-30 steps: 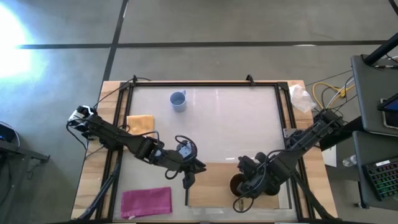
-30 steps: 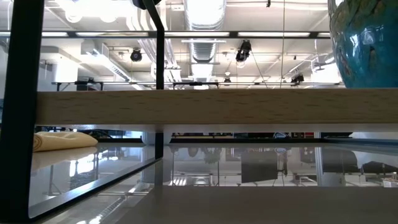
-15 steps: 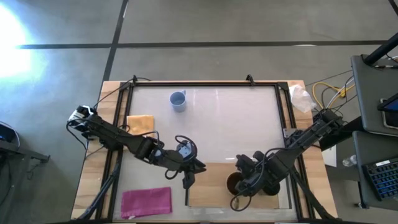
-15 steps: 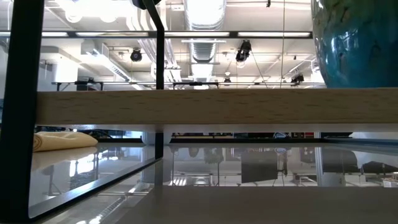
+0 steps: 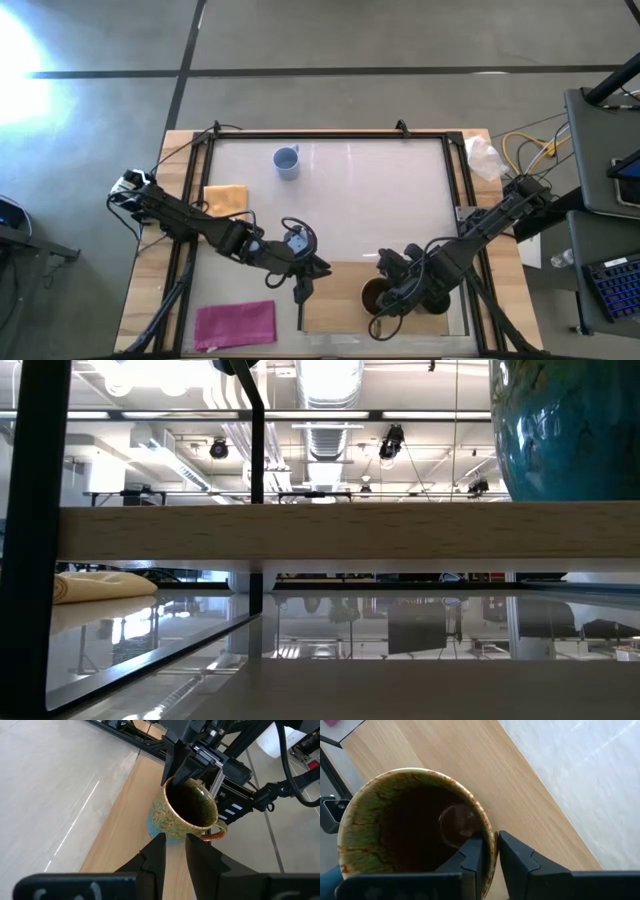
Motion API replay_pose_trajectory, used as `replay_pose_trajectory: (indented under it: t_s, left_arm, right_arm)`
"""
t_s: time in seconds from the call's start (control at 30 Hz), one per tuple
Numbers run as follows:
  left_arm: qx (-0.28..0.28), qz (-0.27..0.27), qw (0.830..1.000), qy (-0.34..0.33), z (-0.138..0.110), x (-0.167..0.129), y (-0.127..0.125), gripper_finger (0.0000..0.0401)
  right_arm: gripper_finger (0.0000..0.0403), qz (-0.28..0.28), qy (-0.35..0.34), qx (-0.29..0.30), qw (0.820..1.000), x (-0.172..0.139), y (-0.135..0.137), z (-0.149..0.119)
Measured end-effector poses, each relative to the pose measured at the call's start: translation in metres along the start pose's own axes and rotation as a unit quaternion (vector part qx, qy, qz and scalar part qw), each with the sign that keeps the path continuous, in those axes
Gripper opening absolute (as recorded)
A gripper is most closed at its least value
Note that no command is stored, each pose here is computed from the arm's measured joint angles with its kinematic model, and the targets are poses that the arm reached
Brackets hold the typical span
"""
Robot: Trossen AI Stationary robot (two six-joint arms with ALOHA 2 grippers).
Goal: Stack small to large cups/mugs on shelf
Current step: Put the green and brown patterned mug on the shelf
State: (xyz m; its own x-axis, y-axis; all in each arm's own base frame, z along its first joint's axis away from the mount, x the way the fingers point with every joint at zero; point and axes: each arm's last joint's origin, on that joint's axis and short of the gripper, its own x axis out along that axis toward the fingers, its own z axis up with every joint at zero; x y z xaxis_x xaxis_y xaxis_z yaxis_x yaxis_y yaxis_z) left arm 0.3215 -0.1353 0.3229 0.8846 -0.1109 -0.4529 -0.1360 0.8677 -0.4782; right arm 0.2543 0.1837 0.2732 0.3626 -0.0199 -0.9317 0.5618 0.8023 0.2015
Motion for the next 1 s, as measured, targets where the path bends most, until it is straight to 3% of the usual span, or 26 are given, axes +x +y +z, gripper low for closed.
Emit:
replay_pose_trajectory:
  t_s: [0.6,1.0]
  left_arm:
    - [0.000,0.000,1.000,-0.001,0.0003,0.0000,0.0001,0.0059]
    - [0.001,0.000,1.000,-0.001,0.0004,0.0000,0.0000,0.0059]
  right_arm:
    - [0.0122,0.001,0.009,-0.020,1.000,-0.0010,-0.0001,-0.0003]
    - [0.0122,0.003,0.003,-0.033,0.999,-0.0015,0.0002,0.0014]
